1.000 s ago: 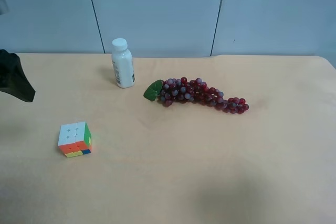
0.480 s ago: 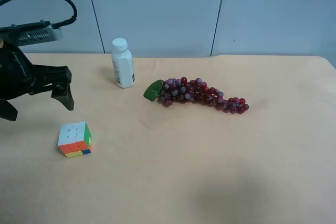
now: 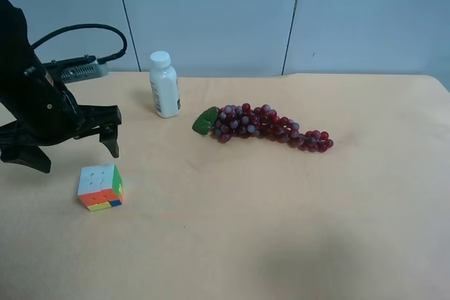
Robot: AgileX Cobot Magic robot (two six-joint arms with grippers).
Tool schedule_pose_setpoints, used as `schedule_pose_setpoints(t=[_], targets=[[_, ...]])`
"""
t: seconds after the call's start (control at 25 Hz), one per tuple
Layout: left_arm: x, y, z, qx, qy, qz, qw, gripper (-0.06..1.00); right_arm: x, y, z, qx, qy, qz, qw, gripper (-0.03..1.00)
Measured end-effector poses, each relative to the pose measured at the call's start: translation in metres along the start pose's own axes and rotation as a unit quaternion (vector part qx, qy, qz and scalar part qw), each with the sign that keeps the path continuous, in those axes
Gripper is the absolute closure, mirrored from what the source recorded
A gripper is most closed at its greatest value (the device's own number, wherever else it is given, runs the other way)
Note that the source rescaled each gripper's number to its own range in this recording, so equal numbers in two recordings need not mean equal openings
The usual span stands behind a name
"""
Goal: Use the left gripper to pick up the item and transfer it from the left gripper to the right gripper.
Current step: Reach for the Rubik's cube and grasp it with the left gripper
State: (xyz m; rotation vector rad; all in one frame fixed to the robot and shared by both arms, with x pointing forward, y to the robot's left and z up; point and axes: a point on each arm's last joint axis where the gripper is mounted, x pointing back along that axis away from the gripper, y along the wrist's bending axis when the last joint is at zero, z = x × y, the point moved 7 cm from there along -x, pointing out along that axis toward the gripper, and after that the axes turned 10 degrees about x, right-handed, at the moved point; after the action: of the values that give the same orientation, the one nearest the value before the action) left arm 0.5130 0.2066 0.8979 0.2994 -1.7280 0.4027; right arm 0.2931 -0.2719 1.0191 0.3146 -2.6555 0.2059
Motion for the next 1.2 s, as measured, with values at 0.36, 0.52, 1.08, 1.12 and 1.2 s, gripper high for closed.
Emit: schedule_pose_setpoints(t=[0.36,0.52,1.08,1.12,1.2], targets=[[-0.029,-0.005,0.003,0.013,0.027,-0.008,1.0,-0.05,0.0,0.0,0.0,0.0,0.0,0.0,1.0,-0.03],[-0.039,-0.004,0.005,0.013,0.037,-0.018,0.999,-0.05,0.0,0.0,0.0,0.0,0.0,0.0,1.0,-0.03],[-0.052,-0.004,0.003,0.013,0.015,-0.006,1.0,-0.06,0.0,0.0,0.0,0.0,0.0,0.0,1.0,-0.03],[-0.054,-0.002,0.005,0.016,0.016,-0.006,1.0,-0.06,0.0,0.0,0.0,0.0,0.0,0.0,1.0,-0.03],[-0.058,0.001,0.009,0.022,0.015,-0.005,1.0,-0.06,0.0,0.0,0.0,0.0,0.0,0.0,1.0,-0.03]])
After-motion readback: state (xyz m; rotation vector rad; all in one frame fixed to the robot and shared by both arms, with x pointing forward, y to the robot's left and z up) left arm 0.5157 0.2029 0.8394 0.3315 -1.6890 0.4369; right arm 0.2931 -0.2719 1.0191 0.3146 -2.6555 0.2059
